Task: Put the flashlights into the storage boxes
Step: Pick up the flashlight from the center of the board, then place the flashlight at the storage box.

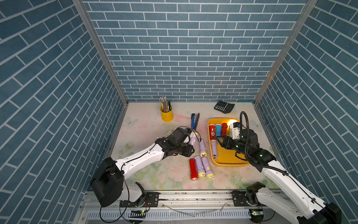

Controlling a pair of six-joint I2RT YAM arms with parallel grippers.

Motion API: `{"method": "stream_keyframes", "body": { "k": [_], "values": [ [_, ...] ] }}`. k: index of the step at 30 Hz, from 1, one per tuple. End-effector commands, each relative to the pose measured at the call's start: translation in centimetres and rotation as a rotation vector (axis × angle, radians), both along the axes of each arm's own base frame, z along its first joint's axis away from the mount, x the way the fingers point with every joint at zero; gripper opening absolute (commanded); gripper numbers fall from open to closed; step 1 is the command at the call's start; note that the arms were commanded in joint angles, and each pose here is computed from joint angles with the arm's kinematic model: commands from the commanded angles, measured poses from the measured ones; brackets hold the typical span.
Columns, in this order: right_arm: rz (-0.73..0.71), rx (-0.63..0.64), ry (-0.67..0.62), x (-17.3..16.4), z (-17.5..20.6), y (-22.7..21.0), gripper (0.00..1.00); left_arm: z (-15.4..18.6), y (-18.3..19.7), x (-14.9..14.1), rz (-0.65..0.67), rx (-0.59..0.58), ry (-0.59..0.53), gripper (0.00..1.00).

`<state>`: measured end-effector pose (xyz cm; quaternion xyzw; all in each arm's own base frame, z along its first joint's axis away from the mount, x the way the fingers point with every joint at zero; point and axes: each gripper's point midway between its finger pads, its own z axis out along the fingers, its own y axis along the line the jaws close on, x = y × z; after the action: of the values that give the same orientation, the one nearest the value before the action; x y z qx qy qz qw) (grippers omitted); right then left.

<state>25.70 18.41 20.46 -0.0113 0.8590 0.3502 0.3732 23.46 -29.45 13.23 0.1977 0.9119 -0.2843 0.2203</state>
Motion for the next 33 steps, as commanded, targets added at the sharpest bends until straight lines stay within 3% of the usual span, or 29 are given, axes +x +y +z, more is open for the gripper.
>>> {"method": "stream_keyframes", "body": {
  "k": [1,16,33],
  "values": [
    [0.011,0.077,-0.002,-0.5,0.8,0.8,0.58,2.2,-2.3,1.1,0.018,-0.154,-0.042,0.14],
    [0.072,0.185,0.028,-0.8,1.2,5.8,0.62,2.0,-2.7,1.2,-0.007,-0.168,-0.061,0.14],
    [0.079,0.181,0.023,-0.1,1.0,9.9,0.61,2.3,-2.9,1.1,-0.021,-0.183,-0.070,0.14]
  ]
}}
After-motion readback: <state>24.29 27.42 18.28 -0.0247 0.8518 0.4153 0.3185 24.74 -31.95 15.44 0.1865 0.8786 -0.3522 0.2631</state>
